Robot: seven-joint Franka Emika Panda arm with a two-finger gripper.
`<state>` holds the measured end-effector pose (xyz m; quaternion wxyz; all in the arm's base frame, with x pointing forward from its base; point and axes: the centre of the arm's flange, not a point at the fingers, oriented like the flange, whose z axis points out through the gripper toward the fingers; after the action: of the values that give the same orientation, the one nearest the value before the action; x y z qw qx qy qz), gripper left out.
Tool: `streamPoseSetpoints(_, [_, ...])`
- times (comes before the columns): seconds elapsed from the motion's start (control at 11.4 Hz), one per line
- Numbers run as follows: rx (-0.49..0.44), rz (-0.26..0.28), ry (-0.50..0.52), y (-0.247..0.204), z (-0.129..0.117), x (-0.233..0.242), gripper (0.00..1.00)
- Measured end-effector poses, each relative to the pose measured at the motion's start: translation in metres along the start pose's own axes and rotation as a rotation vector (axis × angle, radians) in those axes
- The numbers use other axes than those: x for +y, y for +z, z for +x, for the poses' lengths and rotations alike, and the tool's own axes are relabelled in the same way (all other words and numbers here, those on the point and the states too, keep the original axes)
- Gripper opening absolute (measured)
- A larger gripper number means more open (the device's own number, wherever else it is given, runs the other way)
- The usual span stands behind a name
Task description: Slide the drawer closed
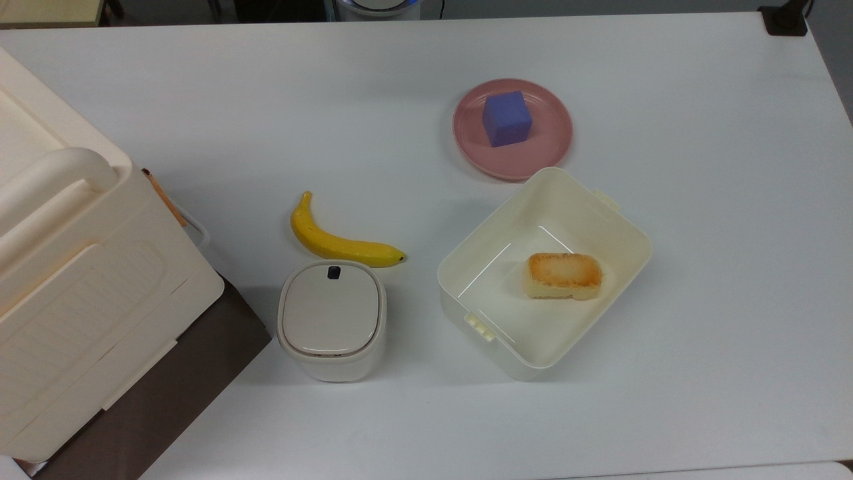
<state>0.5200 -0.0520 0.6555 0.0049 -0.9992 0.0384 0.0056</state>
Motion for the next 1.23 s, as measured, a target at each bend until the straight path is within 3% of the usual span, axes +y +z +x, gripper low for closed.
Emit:
streamPoseSetpoints(0.09, [0.004,0.002,0.0,0.0,0.0,0.0,0.15])
streamPoseSetpoints(0.26, [0.011,0.002,-0.001,-0.001,0.002,-0.001,0.44])
streamPoseSetpoints(0.53, [0.103,0.002,0.04,-0.001,0.015,0.0,0.93])
streamPoseSetpoints(0.61, [0.14,0.005,0.083,0.001,0.021,0.0,1.0])
streamPoseSetpoints(1.23, [0.127,0.008,0.129,0.011,0.023,0.0,1.0])
